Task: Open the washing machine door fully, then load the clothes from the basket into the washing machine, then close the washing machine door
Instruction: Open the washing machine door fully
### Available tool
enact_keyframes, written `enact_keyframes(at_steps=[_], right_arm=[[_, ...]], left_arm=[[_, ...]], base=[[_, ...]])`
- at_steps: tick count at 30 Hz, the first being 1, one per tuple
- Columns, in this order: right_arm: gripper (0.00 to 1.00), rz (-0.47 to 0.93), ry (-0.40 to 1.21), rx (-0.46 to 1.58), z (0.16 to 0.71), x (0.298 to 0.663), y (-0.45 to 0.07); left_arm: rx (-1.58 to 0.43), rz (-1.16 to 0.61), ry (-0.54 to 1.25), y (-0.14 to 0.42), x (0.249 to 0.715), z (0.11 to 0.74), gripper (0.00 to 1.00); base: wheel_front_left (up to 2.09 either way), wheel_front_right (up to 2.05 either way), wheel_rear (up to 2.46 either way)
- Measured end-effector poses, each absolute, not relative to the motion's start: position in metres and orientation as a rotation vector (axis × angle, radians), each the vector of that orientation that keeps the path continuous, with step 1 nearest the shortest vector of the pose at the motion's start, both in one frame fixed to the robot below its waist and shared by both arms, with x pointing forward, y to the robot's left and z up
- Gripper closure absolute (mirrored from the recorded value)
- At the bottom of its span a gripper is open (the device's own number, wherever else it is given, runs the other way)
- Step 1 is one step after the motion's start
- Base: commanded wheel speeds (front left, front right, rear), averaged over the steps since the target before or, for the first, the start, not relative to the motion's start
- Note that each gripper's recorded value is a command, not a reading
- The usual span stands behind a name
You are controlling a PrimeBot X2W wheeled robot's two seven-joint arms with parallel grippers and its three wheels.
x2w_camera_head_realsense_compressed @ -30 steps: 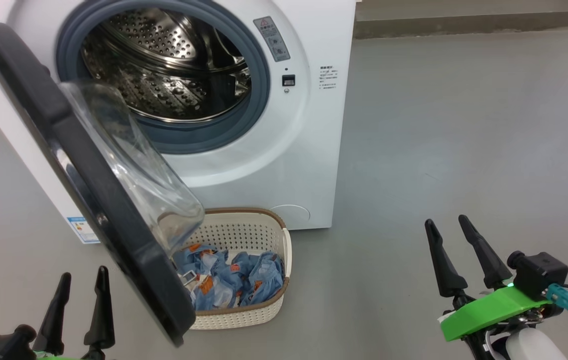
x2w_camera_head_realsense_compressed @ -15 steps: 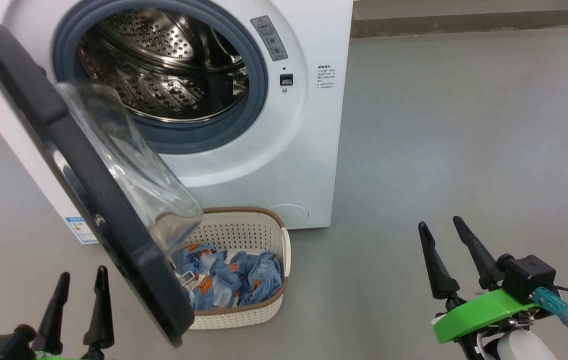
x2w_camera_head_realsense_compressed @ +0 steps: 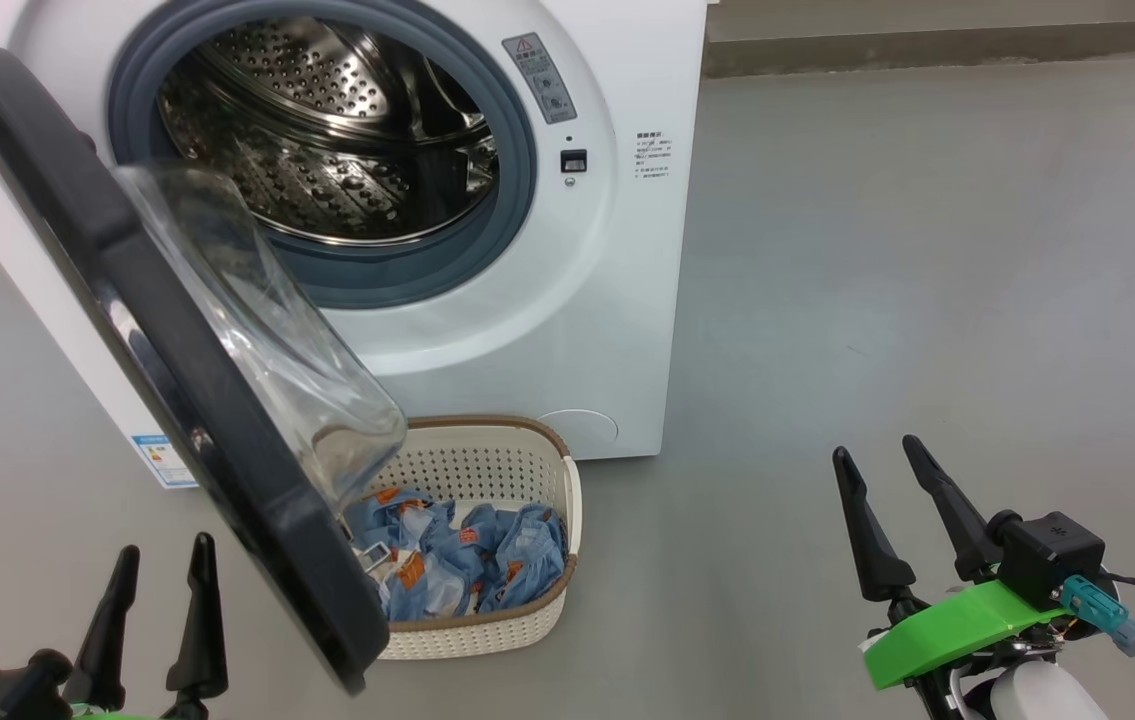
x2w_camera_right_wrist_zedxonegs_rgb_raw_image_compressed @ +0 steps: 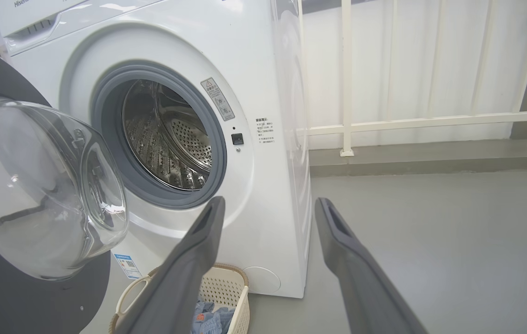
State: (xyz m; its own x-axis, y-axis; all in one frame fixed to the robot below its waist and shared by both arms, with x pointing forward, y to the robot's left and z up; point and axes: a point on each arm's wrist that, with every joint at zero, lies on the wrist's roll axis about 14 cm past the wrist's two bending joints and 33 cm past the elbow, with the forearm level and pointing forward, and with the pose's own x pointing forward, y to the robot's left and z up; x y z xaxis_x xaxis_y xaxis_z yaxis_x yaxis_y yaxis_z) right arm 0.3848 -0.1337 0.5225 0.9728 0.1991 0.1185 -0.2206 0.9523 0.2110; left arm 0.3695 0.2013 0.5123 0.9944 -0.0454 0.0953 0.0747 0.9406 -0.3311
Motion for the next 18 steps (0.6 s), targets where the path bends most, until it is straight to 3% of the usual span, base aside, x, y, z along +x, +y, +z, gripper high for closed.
enact_keyframes(at_steps=[18], right_arm=[[0.0, 0.207, -0.091, 0.229, 0.5204, 0.3839, -0.1351]], left_arm=[[-0.341, -0.065, -0.084, 0.1999, 0.3709, 0.5115, 0.0]], base=[[0.0, 0.0, 0.0]])
